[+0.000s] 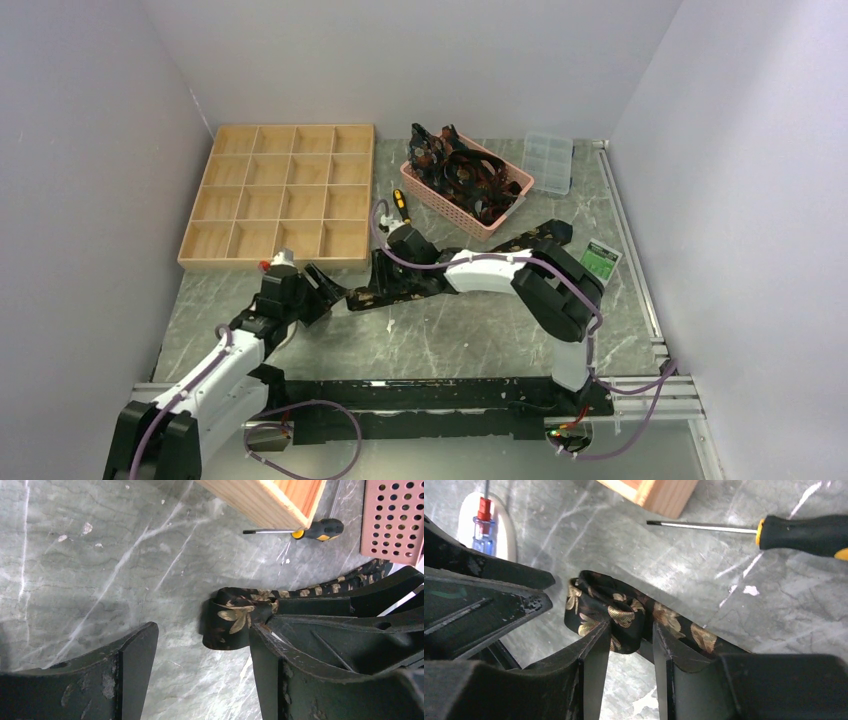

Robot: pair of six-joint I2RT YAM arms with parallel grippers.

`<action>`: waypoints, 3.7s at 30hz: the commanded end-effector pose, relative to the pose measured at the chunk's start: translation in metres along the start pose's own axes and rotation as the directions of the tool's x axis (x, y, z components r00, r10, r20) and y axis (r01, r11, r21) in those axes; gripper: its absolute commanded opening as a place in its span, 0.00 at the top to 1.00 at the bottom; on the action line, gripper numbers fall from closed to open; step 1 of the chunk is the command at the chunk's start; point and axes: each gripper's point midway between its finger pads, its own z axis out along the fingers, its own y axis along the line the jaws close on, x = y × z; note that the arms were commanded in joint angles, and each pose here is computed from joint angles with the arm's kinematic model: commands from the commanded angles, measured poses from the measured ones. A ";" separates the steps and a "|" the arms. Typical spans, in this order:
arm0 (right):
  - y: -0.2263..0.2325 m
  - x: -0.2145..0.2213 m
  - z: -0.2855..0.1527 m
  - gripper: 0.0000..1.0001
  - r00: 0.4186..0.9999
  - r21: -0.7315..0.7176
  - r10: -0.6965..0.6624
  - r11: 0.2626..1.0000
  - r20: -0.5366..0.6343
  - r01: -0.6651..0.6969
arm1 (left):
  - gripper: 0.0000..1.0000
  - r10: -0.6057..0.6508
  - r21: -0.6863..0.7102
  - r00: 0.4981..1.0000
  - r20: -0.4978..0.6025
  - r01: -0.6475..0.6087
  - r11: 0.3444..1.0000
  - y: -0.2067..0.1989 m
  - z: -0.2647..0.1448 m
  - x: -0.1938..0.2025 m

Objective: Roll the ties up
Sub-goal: Roll the tie at the center of the board.

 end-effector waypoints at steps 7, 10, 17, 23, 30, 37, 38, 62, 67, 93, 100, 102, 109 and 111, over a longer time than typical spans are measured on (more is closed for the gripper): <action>-0.021 0.017 -0.004 0.64 1.000 0.034 -0.009 0.999 0.000 0.009 | 0.29 0.048 0.084 0.998 -0.034 -0.045 0.995 -0.011 0.007 0.005; -0.025 0.020 -0.006 0.64 1.000 0.035 -0.001 0.999 0.002 0.001 | 0.30 0.055 0.119 0.998 -0.036 -0.050 0.992 -0.019 0.010 0.003; -0.026 0.014 -0.009 0.64 1.000 0.022 0.019 1.000 0.012 -0.020 | 0.34 0.104 0.203 0.992 -0.070 -0.088 0.975 -0.036 0.017 0.006; -0.027 0.014 -0.010 0.65 0.999 0.009 0.034 0.999 0.010 -0.034 | 0.36 0.153 0.250 0.984 -0.089 -0.127 0.960 -0.041 0.016 0.011; -0.030 0.018 -0.009 0.67 0.999 0.008 0.039 0.999 0.007 -0.039 | 0.40 0.175 0.277 0.976 -0.129 -0.134 0.952 -0.038 0.017 0.021; -0.030 0.019 -0.008 0.68 0.999 -0.001 0.042 0.999 0.004 -0.042 | 0.46 0.198 0.352 0.957 -0.213 -0.114 0.929 -0.047 0.024 0.034; -0.029 0.018 -0.008 0.68 0.999 -0.001 0.040 0.999 0.005 -0.040 | 0.47 0.197 0.352 0.956 -0.219 -0.111 0.929 -0.047 0.025 0.036; -0.023 -0.008 -0.061 0.44 0.991 0.051 0.025 0.998 0.134 -0.032 | 0.97 0.186 -0.019 0.945 -0.268 -0.198 0.980 -0.006 0.012 0.021; -0.039 -0.006 -0.095 0.44 0.978 0.125 0.014 0.991 0.207 -0.040 | 0.97 0.217 -0.270 0.943 -0.253 -0.285 0.920 0.014 -0.008 0.005; -0.095 0.033 -0.170 0.43 0.943 0.262 -0.002 0.961 0.333 -0.091 | 0.97 0.481 -0.761 0.696 -0.533 -0.642 0.087 0.002 -0.022 -0.027; -0.099 0.034 -0.170 0.43 0.944 0.266 -0.002 0.960 0.330 -0.091 | 0.97 0.501 -0.726 0.680 -0.535 -0.673 0.138 -0.011 0.007 0.002; -0.099 0.035 -0.170 0.43 0.945 0.266 -0.002 0.960 0.327 -0.090 | 0.97 0.507 -0.714 0.673 -0.539 -0.684 0.149 -0.014 0.013 0.011; -0.099 0.035 -0.168 0.43 0.948 0.264 0.002 0.960 0.320 -0.091 | 0.83 0.517 -0.648 0.666 -0.538 -0.719 0.251 -0.022 0.034 0.038; -0.099 0.035 -0.167 0.43 0.948 0.262 0.003 0.961 0.317 -0.091 | 0.72 0.519 -0.633 0.665 -0.537 -0.725 0.273 -0.023 0.038 0.042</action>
